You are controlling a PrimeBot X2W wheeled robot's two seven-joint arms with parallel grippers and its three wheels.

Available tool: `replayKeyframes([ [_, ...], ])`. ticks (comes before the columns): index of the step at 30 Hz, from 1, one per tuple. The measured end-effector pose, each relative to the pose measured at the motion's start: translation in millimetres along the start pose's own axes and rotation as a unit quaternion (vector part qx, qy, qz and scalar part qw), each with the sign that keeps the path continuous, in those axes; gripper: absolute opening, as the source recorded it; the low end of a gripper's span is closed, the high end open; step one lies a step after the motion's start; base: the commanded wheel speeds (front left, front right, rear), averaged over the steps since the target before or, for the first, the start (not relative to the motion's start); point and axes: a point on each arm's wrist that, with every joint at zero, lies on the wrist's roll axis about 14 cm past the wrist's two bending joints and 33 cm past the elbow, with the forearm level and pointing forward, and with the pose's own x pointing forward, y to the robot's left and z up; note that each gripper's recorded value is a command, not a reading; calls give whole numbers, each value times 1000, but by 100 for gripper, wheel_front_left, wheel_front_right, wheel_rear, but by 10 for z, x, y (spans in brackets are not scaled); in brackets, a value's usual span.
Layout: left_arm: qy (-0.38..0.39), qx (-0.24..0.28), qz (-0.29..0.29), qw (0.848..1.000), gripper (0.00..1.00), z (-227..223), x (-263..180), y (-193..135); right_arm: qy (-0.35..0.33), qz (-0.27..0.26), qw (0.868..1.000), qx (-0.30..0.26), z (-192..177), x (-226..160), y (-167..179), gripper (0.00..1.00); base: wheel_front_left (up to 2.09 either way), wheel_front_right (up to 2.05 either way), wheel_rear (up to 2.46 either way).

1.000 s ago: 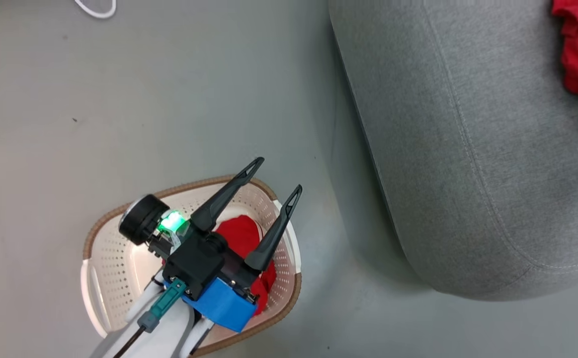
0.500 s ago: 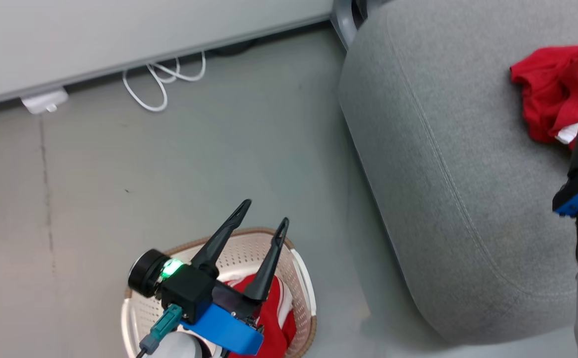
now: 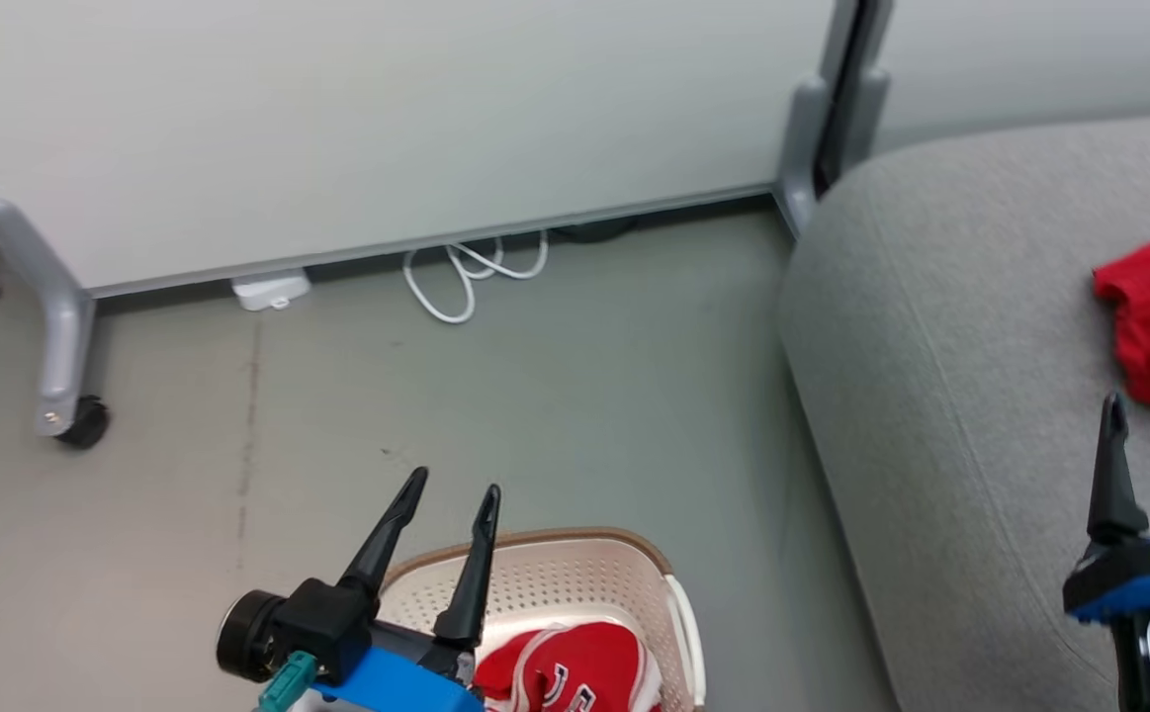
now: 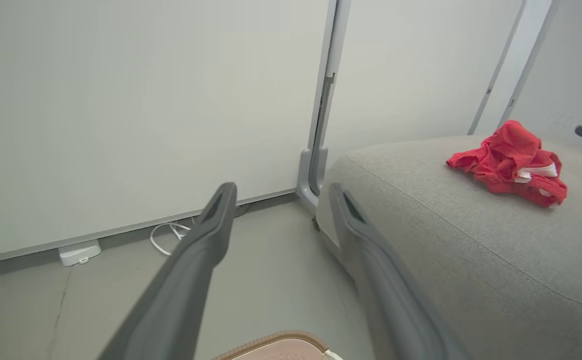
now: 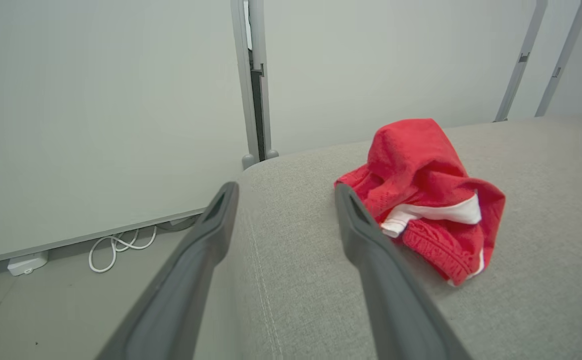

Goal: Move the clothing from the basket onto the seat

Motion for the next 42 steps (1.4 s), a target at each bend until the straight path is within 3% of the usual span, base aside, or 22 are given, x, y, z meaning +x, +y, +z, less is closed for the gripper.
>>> replayKeyframes([
  [10, -22, 16, 102, 994, 100, 155, -448, 487, 1, 98, 995, 9, 12, -366, 598, 100, 0, 0, 0],
  [19, -28, 16, 159, 987, 100, 177, -723, 747, 14, 157, 987, 20, -72, -575, 949, 100, 0, 0, 0],
  [42, -8, 12, 186, 982, 100, 57, -814, 911, 31, 200, 979, 41, -152, -738, 1224, 100, 0, 0, 0],
])
